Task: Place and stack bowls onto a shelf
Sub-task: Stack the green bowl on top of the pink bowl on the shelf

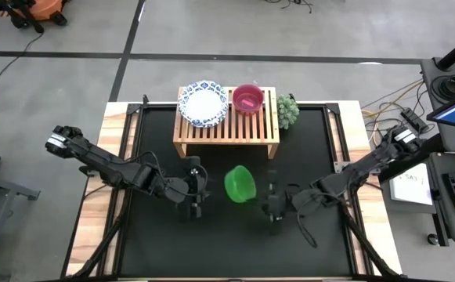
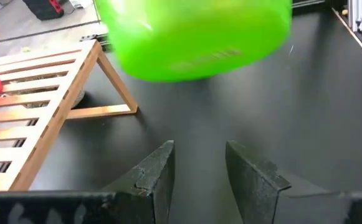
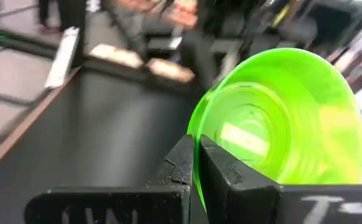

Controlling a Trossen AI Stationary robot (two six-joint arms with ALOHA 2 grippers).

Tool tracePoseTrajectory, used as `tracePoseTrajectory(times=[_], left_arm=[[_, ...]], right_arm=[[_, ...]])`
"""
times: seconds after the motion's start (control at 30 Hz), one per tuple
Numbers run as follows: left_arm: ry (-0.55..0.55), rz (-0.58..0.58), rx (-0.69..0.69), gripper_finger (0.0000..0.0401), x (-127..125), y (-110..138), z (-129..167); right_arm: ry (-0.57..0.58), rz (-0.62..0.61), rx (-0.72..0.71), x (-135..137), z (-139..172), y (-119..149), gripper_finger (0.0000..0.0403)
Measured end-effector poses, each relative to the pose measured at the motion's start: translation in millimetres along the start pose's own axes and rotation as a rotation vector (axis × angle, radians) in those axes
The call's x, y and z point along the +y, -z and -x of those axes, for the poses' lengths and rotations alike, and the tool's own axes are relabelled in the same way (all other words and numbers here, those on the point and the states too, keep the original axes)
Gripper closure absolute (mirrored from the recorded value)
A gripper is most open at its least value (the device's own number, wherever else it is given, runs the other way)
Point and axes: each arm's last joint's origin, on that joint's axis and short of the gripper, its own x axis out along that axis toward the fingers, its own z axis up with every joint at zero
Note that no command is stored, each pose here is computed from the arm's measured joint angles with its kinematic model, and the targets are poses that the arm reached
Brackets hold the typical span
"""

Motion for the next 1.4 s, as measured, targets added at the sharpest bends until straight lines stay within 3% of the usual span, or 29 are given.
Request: tracePoseTrajectory(times=[0.2,0.4,0.57,0.73,0.83,1.1,1.4], left_arm=[[0.0,0.012,-0.002,0.0276,0,0,0],[0.001,0.013,-0.003,0.0276,0,0,0],[-0.03,-0.003,0.0,0.0276,1,0,0],[-0.052,-0.012,0.008,0.0276,3,1,3],[-0.053,-0.024,0.005,0.0276,4,0,5],[-0.053,-0.039,0.005,0.0276,4,0,5],[-0.054,-0.052,0.008,0.0276,4,0,5]], right_arm=[[0.302,0.185,-0.038,-8,-23,0,0.0394],[0.399,0.254,0.058,-42,-37,-22,0.0394],[0.423,0.271,0.265,-82,-39,-46,0.0394],[0.349,0.136,0.51,-133,-25,-56,0.0394],[0.37,0.055,0.573,-164,-20,-57,0.0394],[0.402,0.108,0.572,-213,-19,-57,0.0394],[0.332,0.007,0.504,-269,-20,-39,0.0394]])
